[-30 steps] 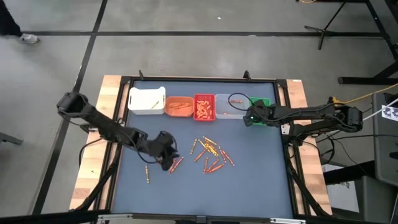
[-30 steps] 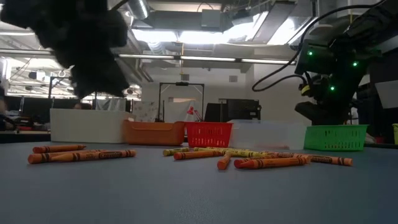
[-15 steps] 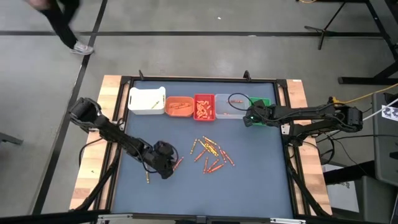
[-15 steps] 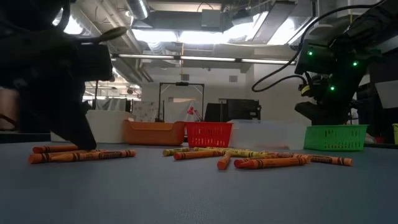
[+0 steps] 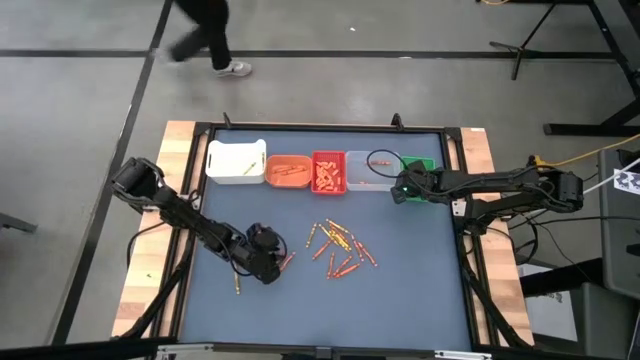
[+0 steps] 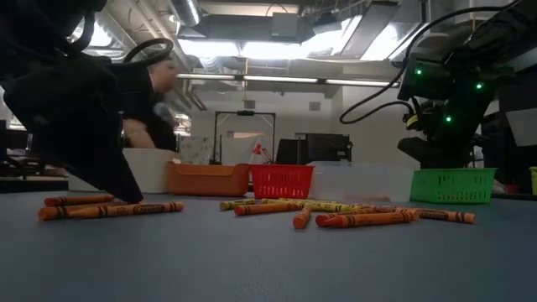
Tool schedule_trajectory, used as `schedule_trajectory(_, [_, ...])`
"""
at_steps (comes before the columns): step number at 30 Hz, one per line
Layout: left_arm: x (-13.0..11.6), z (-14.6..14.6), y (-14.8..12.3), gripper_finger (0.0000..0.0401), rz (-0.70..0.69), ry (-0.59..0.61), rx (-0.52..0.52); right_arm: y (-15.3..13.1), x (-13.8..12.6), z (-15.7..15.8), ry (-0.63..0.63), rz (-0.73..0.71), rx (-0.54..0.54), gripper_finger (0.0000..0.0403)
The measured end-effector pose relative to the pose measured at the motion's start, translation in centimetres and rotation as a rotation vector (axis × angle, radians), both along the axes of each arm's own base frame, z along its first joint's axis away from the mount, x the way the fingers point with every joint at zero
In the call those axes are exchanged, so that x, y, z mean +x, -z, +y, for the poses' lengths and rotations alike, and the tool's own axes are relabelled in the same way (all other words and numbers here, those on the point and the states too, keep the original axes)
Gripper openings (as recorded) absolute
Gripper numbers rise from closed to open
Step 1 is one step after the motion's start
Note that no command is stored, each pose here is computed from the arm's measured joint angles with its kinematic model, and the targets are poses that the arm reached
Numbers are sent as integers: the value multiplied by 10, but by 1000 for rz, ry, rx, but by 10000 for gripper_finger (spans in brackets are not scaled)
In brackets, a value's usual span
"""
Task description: Sort crayons
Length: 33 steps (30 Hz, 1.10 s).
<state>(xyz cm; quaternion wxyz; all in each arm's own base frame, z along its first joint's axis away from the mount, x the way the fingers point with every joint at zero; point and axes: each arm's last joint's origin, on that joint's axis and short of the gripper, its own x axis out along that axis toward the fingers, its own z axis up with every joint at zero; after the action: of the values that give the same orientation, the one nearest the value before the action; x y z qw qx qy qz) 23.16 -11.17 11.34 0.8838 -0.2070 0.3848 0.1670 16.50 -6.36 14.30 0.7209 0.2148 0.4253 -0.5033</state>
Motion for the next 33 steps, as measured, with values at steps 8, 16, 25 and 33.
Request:
schedule_trajectory(8, [-2,0,1,116,28,12,-1,0,0,0,0,0,0,138])
schedule_trajectory(16, [-4,1,3,114,60,27,-9,0,0,0,0,0,0,138])
schedule_trajectory(25, [-4,1,3,51,66,25,-7,0,0,0,0,0,0,138])
schedule_trajectory(33, [-4,1,3,6,62,24,-10,0,0,0,0,0,0,138])
